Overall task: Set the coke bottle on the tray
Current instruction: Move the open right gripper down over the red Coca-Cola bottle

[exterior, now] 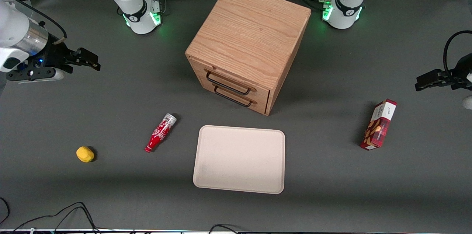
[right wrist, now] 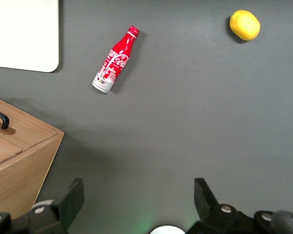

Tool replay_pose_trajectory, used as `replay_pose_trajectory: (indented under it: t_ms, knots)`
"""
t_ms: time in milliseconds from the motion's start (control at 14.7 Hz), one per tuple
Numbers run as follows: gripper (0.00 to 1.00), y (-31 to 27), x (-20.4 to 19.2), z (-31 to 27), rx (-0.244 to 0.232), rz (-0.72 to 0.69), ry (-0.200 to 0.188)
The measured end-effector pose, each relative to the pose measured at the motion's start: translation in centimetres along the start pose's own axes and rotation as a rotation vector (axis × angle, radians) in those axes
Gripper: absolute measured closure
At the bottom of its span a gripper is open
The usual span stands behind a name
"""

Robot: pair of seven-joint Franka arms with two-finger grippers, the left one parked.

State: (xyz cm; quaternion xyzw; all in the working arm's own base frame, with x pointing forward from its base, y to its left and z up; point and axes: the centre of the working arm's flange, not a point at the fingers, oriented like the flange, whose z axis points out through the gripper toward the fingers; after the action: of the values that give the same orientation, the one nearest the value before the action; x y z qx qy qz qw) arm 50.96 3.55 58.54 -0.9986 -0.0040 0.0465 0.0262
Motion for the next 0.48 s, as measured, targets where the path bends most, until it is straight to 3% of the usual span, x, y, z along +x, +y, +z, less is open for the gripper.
replay_pose_trajectory:
  t_ms: [204, 476]
  knots:
    - [0.00, 1.0, 0.2, -0.7, 0.003, 0.018, -0.002]
    - [0.00, 1.1, 2.1, 1.1, -0.001, 0.041, -0.049]
